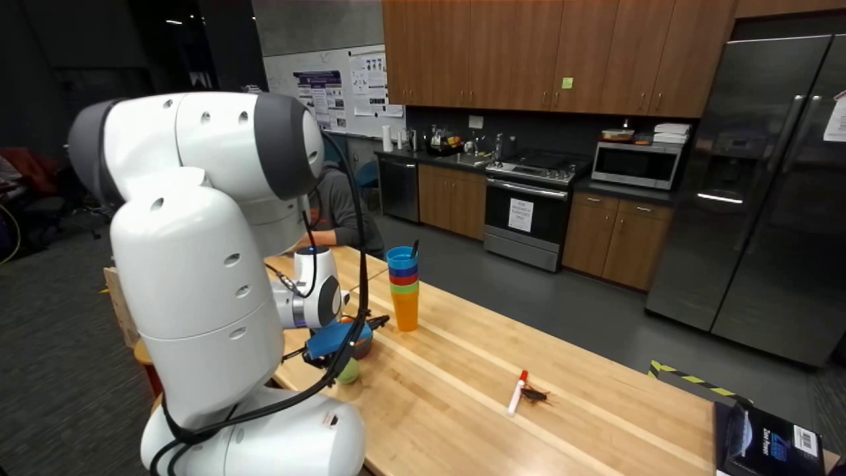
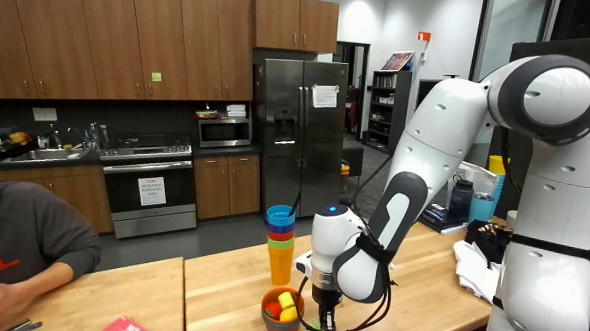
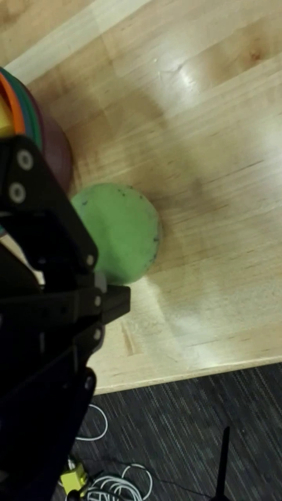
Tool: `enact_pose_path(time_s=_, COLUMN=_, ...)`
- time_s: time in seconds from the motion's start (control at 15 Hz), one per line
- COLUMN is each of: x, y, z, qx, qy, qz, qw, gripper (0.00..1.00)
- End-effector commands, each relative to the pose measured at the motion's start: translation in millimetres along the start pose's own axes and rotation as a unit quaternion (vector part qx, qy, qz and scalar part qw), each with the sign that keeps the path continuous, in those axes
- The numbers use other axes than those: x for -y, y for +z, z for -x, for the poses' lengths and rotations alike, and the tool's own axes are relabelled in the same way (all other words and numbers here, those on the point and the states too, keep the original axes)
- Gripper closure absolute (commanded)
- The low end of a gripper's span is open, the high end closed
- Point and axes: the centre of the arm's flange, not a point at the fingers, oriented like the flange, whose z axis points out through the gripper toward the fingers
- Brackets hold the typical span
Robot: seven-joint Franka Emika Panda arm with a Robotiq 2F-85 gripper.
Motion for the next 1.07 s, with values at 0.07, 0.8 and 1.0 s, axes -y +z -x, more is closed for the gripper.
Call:
enact_pose_path(time_s=0.07, x=21, y=4, z=14, qx=-0.04, qy=-0.003, qz=-0.005, qw=0.9992, gripper=1.0)
enact_pose_path(time_s=0.8, x=-47, y=16, z=31, qx=-0.074, qy=0.082, qz=0.022, qw=0.9936, gripper=1.0)
enact_pose_path(time_s=1.0, x=-57, y=15, z=40, qx=-0.079, qy=0.098, qz=0.028, qw=0.9917, gripper=1.0)
